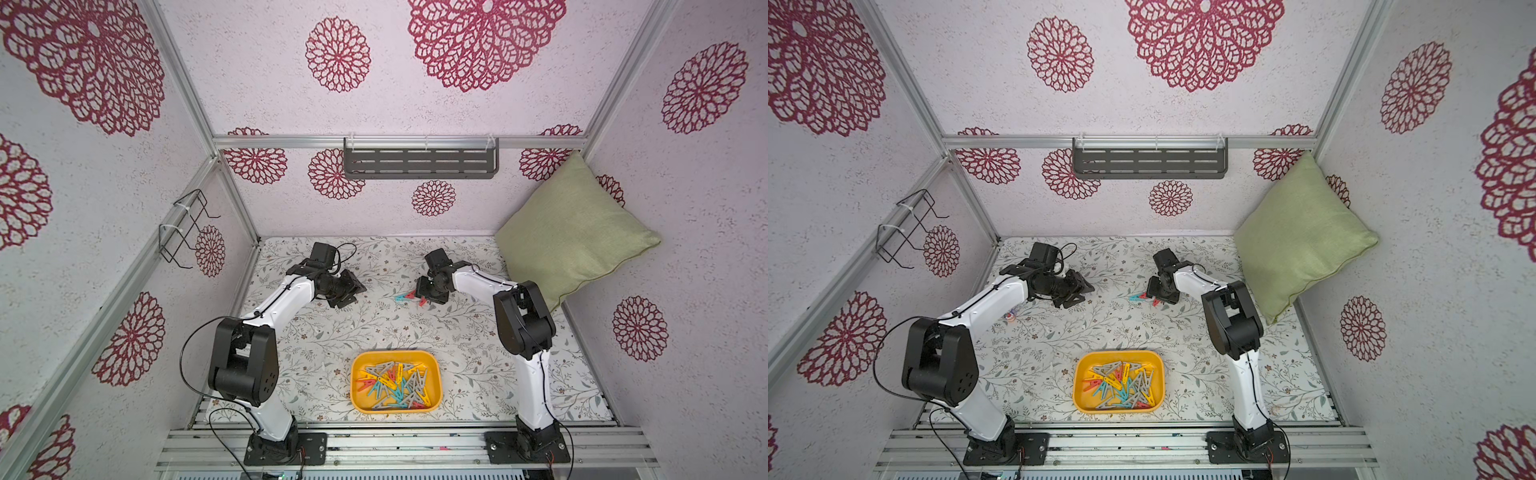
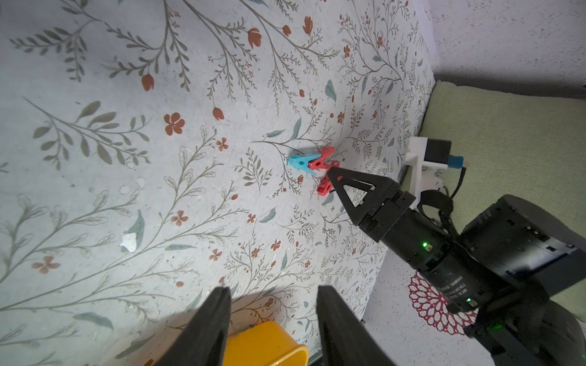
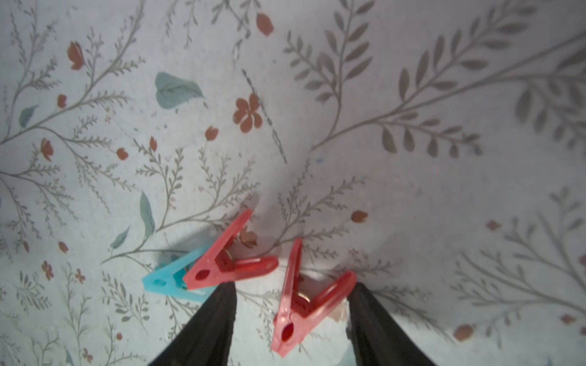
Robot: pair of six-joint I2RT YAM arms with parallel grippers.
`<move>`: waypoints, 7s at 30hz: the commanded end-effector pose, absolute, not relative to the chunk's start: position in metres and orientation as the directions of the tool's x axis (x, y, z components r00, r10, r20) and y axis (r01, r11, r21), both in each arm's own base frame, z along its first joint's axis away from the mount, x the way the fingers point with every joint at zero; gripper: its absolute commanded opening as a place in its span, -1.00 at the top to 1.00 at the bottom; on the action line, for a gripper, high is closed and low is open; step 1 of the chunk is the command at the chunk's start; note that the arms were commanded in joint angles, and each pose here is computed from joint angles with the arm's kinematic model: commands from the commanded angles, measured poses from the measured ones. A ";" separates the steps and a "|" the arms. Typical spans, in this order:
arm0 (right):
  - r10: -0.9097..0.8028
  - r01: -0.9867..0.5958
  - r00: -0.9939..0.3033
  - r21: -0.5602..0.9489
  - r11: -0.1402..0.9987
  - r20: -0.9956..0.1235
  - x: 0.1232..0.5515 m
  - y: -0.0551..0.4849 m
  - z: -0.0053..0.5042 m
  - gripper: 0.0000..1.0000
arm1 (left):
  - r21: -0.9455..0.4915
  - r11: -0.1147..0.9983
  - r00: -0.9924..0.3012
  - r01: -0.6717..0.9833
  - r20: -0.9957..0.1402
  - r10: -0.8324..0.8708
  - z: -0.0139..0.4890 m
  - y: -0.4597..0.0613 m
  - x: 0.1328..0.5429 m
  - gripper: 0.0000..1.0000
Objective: Put the clothespins into the storage box
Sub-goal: Pick up the clothespin from the center of the board, then place the clothespin in the storage box, then pick up the clothespin from the center of the board, then place the clothespin in the storage box.
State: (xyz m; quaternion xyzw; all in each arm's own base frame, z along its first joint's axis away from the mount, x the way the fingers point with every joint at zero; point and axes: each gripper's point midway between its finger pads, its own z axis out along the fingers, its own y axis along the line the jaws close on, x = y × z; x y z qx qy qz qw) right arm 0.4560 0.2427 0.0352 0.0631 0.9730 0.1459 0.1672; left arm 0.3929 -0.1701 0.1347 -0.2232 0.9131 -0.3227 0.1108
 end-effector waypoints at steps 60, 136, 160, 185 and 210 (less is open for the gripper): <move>0.005 -0.060 -0.909 0.144 0.988 -0.417 0.439 0.226 0.099 0.39 | -0.670 0.669 -0.871 -0.321 -0.067 -0.486 0.144 -0.157 0.378 -0.02; 0.177 0.053 -0.938 0.380 0.923 -0.299 0.455 0.271 0.059 0.17 | -0.686 0.641 -0.869 -0.343 -0.028 -0.495 0.133 -0.177 0.392 -0.02; 0.154 0.057 -0.952 0.341 0.938 -0.266 0.460 0.268 0.032 0.72 | -0.683 0.635 -0.863 -0.362 -0.012 -0.505 0.127 -0.163 0.394 -0.02; -0.090 -0.285 -0.890 0.391 0.875 -0.448 0.398 0.305 0.141 0.94 | -0.700 0.616 -0.843 -0.362 -0.035 -0.536 0.139 -0.157 0.372 -0.02; -0.567 -0.743 -0.669 0.414 0.526 -0.480 0.169 0.377 0.144 0.29 | -0.667 0.596 -0.784 -0.448 -0.027 -0.620 0.119 -0.136 0.328 -0.05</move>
